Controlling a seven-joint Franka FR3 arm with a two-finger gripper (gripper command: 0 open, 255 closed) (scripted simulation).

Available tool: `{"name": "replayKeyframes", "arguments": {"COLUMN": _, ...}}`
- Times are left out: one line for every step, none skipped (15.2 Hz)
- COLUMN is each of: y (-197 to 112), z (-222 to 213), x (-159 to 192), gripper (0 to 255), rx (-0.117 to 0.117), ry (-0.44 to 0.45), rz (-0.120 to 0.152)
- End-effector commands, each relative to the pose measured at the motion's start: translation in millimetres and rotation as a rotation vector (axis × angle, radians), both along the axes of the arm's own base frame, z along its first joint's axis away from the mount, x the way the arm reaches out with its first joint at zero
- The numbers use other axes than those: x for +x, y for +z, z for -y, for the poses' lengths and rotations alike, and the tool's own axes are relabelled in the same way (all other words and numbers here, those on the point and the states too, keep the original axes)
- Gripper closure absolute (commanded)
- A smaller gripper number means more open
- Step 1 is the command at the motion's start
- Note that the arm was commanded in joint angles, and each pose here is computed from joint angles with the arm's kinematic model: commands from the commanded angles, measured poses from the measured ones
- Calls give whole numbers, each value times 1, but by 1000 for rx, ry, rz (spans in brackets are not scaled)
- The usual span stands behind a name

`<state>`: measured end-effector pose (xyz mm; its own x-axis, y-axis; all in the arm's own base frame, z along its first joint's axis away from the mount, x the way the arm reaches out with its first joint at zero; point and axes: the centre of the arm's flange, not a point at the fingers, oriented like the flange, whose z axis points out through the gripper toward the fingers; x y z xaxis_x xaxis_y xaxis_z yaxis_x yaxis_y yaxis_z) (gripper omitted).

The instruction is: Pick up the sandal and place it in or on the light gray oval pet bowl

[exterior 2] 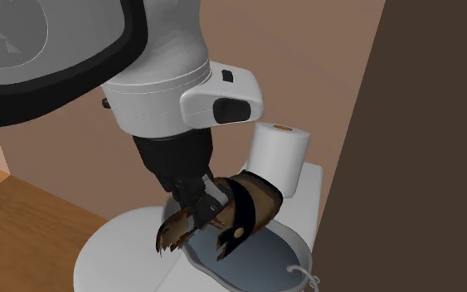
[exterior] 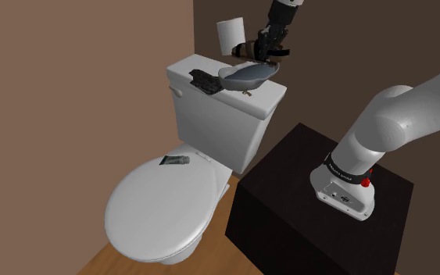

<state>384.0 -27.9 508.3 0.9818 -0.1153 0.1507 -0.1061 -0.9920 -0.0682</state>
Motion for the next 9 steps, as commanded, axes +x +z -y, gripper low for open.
{"name": "replayKeyframes", "arguments": {"y": -10, "z": 0, "x": 0, "gripper": 255, "rx": 0, "ry": 0, "rz": 2}}
{"name": "replayKeyframes", "arguments": {"y": -16, "z": 0, "x": 0, "gripper": 255, "rx": 0, "ry": 0, "rz": 2}}
{"name": "replayKeyframes", "arguments": {"y": -21, "z": 0, "x": 0, "gripper": 255, "rx": 0, "ry": 0, "rz": 2}}
{"name": "replayKeyframes", "arguments": {"y": -21, "z": 0, "x": 0, "gripper": 255, "rx": 0, "ry": 0, "rz": 2}}
{"name": "replayKeyframes", "arguments": {"y": -21, "z": 0, "x": 0, "gripper": 255, "rx": 0, "ry": 0, "rz": 2}}
{"name": "replayKeyframes", "arguments": {"y": -21, "z": 0, "x": 0, "gripper": 255, "rx": 0, "ry": 0, "rz": 2}}
{"name": "replayKeyframes", "arguments": {"y": -21, "z": 0, "x": 0, "gripper": 255, "rx": 0, "ry": 0, "rz": 2}}
{"name": "replayKeyframes", "arguments": {"y": -21, "z": 0, "x": 0, "gripper": 255, "rx": 0, "ry": 0, "rz": 2}}
{"name": "replayKeyframes", "arguments": {"y": -21, "z": 0, "x": 0, "gripper": 255, "rx": 0, "ry": 0, "rz": 2}}
